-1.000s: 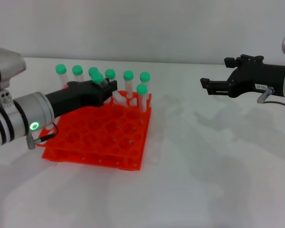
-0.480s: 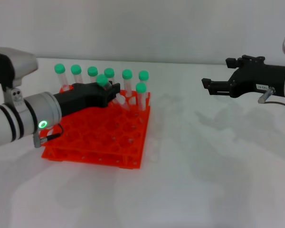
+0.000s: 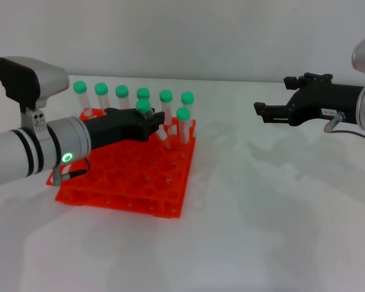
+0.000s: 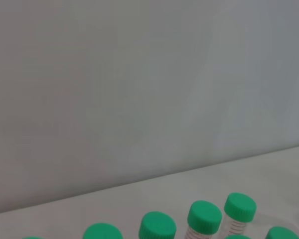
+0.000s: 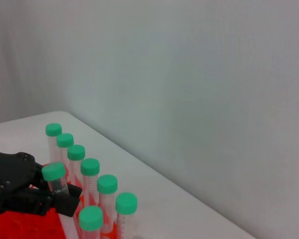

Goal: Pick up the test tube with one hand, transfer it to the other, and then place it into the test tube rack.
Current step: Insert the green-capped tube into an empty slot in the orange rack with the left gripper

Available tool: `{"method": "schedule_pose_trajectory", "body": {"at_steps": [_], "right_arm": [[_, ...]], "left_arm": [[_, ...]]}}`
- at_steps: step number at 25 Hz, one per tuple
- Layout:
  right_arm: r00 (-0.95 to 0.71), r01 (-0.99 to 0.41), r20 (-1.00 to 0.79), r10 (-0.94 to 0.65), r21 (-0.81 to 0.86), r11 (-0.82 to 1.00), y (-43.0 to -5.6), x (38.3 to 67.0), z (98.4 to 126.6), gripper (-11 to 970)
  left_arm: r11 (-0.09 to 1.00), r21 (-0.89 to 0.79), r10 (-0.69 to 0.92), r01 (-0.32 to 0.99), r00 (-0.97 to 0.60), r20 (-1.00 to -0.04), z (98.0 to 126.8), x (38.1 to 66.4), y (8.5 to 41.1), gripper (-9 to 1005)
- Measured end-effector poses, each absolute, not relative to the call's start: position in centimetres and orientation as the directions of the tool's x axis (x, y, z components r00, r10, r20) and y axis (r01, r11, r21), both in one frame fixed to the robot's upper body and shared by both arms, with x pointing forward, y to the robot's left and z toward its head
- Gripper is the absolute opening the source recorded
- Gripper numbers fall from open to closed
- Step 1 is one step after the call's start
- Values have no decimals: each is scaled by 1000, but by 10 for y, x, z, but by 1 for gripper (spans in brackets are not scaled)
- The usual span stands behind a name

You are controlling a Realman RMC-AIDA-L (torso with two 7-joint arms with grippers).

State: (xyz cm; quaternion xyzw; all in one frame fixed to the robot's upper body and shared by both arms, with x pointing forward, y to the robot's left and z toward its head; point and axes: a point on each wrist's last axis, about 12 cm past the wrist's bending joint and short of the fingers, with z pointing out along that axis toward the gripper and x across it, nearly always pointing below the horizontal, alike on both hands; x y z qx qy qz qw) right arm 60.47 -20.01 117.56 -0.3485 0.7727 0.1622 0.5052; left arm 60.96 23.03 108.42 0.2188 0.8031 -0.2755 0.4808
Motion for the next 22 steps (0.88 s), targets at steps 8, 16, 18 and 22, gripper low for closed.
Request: {"method": "schedule_pose_trajectory", "body": {"at_steps": [8,16,18,22], "right_arm": [[-255,-701,-889,-380,-101,706,-202,605,1172,857],[-261,-697,-887,-380,-99,710,-204,604,1169,857],[-261,-698,-886,-382,-100,709,-205,603,1169,857],[-260,-702,-884,-389,-103,704,-205,603,1168,857]], "left_arm": [[750,-212,106,627,-430,-897,1086,611,229,280],[735,-180,128,654,-395,-910,1094,611,226,432],[733,-171,136,658,-388,-912,1094,609,227,475],[737,-127,141,664,-335,-932,1097,599,236,674]]}}
